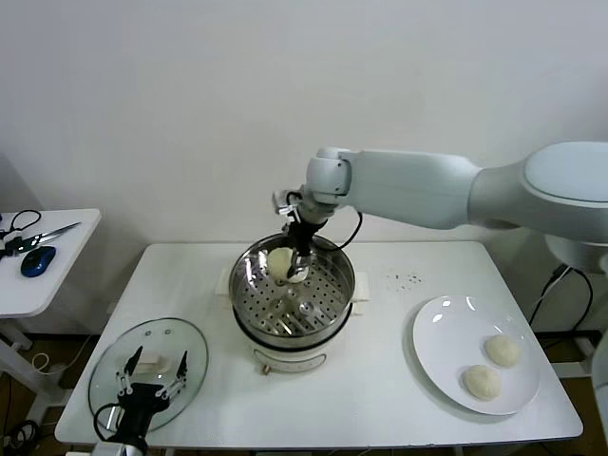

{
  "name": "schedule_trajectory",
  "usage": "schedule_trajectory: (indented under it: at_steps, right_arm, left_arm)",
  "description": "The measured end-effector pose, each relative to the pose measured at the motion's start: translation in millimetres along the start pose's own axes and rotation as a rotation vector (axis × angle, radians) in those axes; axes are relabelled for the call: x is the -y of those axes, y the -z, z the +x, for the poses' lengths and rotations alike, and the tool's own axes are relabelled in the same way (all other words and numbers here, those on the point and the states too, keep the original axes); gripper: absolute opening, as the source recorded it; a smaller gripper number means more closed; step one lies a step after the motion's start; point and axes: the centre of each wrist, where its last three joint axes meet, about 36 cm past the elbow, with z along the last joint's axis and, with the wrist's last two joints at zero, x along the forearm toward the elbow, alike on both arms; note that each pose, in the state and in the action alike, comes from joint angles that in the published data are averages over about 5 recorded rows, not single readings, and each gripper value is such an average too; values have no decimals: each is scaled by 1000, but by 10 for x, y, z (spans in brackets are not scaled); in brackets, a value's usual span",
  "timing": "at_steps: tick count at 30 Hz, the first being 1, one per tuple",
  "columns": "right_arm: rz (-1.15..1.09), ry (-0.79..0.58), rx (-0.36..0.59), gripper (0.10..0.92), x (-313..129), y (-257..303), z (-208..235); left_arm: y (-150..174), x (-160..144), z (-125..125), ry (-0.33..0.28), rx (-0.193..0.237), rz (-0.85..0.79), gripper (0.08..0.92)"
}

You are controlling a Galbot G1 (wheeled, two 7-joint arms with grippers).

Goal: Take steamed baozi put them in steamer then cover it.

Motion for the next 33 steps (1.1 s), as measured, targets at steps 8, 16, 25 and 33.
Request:
schedule_trajectory:
  at_steps: [8, 16, 25, 33]
  right_arm:
    - [-12, 22, 5, 696, -88, 153, -331]
    - [-27, 28, -3, 709, -159, 217, -464]
    - [-39, 29, -5, 821, -189, 226, -411]
    - [-44, 11, -9, 823, -201, -25, 0]
  left_arm:
    - [-9, -1, 15, -2, -4, -2, 823]
    - [-8, 3, 19, -4, -4, -4, 823]
    - [-4, 3, 25, -5, -3, -7, 823]
    - [-10, 12, 27, -7, -3, -8, 823]
